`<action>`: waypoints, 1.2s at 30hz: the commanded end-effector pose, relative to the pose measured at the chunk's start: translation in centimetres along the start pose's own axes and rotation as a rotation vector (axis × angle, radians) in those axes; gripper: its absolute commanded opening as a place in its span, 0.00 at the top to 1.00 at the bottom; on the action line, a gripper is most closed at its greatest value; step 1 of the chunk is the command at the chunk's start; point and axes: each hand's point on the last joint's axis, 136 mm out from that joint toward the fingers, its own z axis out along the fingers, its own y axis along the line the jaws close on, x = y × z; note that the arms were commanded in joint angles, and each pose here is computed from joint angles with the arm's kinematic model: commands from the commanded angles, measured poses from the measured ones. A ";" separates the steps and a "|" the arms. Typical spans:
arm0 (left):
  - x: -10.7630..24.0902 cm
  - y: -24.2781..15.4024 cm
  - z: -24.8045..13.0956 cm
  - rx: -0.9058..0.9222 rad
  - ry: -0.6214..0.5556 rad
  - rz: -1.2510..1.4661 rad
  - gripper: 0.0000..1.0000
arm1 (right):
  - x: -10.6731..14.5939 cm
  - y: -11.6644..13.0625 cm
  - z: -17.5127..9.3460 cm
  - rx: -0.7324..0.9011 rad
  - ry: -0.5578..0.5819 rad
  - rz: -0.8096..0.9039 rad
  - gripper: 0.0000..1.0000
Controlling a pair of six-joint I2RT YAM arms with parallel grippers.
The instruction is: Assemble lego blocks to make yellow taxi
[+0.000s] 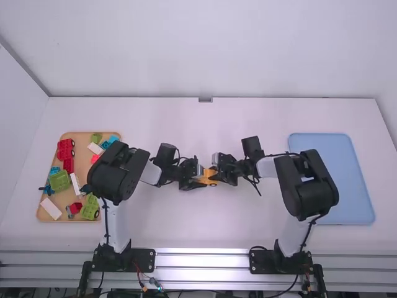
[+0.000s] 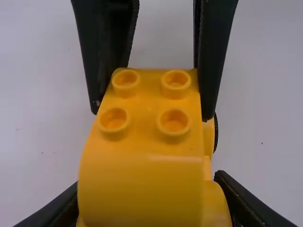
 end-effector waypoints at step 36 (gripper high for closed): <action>2.9 -1.1 0.6 -0.013 0.102 -0.061 0.94 | -3.4 0.0 -0.9 -0.023 -0.170 -0.079 0.55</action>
